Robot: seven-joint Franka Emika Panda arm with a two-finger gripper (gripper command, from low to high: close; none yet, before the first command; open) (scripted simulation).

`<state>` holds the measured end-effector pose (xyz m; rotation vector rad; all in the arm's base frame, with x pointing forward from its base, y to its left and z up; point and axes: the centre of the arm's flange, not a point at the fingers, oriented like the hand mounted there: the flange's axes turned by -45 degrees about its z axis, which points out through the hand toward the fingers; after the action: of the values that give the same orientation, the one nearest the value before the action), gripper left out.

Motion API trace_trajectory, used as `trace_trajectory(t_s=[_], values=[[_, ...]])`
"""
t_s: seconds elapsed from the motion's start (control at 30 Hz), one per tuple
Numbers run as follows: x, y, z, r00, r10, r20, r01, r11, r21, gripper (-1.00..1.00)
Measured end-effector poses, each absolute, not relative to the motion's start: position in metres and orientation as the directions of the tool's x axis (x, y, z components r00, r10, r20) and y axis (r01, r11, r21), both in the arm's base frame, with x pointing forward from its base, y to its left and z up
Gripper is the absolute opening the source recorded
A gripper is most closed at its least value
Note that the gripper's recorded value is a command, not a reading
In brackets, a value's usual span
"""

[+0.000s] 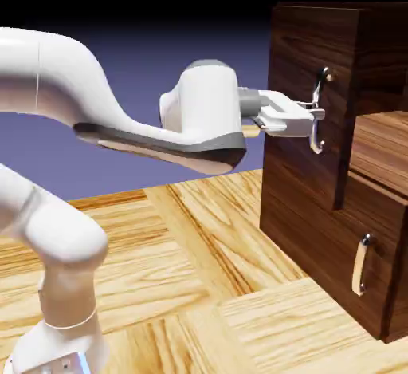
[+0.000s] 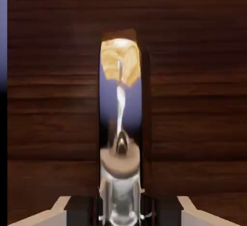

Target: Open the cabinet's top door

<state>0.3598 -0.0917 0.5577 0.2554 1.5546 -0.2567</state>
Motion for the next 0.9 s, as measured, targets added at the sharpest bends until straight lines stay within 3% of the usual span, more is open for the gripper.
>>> trace_trajectory(t_s=[0.9], values=[[0.218, 0.059, 0.558, 0.000, -0.001, -1.000, 0.668, 0.744, -0.001, -1.00]])
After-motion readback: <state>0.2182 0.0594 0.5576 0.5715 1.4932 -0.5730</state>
